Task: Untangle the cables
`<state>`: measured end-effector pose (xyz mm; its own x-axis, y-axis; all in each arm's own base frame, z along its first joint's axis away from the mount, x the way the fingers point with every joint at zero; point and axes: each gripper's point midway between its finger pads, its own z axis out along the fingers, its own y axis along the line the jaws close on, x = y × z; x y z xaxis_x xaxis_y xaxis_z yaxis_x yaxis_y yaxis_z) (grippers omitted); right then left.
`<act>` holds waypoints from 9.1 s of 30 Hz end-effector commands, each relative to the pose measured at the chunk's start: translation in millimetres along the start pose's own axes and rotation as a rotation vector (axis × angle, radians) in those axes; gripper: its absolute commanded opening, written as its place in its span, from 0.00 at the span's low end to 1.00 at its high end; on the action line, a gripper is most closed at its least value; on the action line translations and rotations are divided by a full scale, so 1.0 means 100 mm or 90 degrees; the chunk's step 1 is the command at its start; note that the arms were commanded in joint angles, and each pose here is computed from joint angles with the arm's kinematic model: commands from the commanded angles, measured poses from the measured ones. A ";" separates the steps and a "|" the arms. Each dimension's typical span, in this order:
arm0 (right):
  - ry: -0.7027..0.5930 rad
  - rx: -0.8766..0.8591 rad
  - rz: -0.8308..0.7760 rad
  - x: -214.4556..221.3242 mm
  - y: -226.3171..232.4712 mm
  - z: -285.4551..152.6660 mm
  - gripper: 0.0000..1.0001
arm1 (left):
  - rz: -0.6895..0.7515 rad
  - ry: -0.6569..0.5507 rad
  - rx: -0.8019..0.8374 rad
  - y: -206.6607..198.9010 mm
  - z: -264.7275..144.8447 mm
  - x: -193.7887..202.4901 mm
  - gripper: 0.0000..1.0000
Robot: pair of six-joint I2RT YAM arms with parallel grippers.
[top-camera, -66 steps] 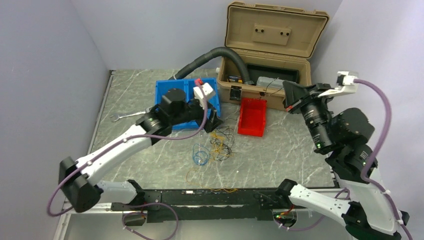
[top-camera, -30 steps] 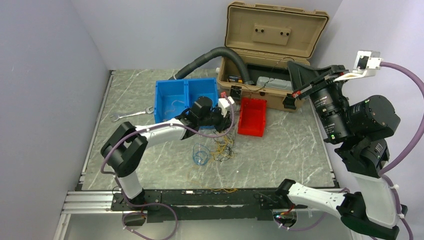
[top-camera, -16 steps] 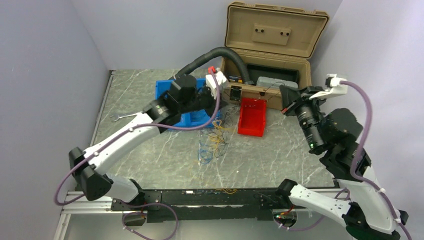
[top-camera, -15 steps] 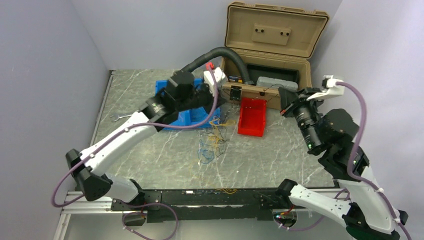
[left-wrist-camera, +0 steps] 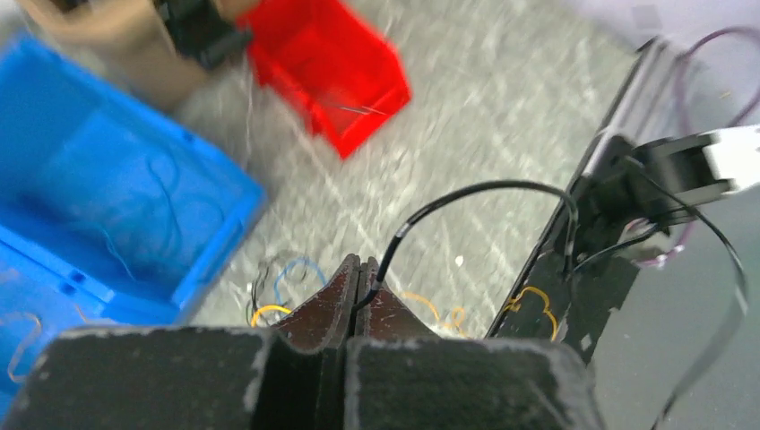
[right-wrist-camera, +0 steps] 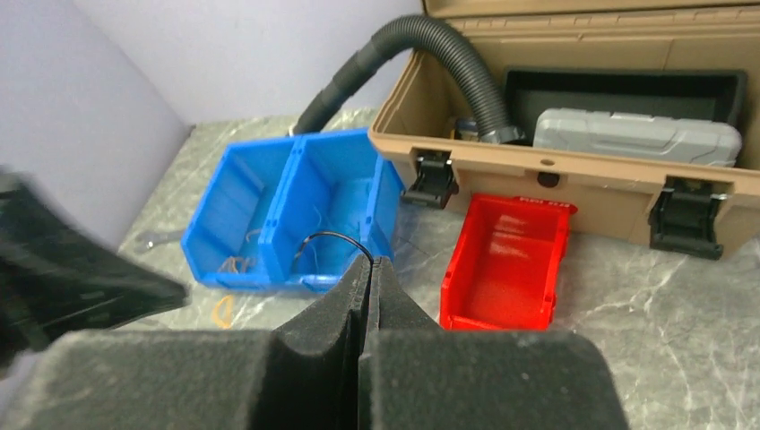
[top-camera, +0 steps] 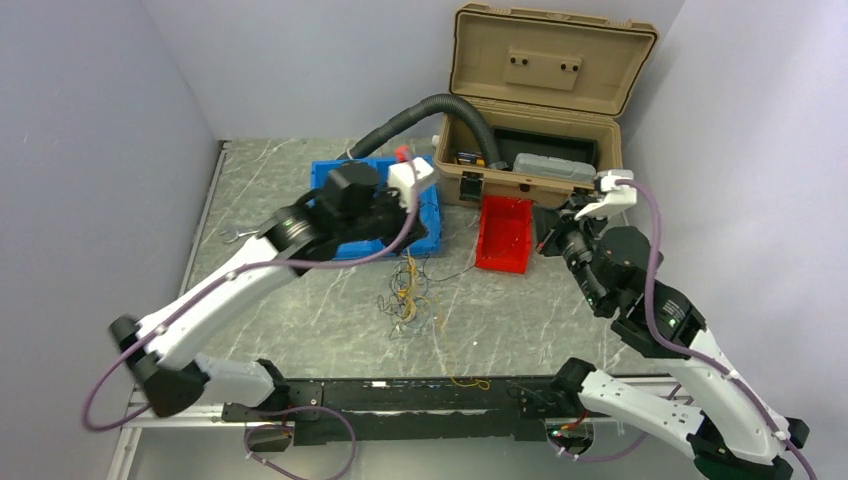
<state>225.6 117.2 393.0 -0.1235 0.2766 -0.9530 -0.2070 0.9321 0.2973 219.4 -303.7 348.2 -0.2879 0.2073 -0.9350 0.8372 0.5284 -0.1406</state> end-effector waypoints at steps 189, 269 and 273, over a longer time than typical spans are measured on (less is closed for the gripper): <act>0.382 -0.452 -0.179 2.93 1.52 0.73 0.73 | 0.028 -0.258 -0.397 0.97 -1.92 -0.84 0.00; 0.180 0.130 -0.029 0.69 -0.05 0.53 0.00 | -0.032 -0.207 -0.727 1.50 -2.71 -0.83 0.00; 0.140 0.220 0.014 0.62 -0.53 0.42 0.00 | -0.030 -0.184 -0.837 1.63 -2.96 -0.64 0.00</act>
<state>270.7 151.8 320.4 -0.4046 0.1862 -0.8953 -0.0830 0.9675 0.2387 236.3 -32.5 500.4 0.0025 -0.0047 -1.0000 -0.0198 0.9998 -0.0048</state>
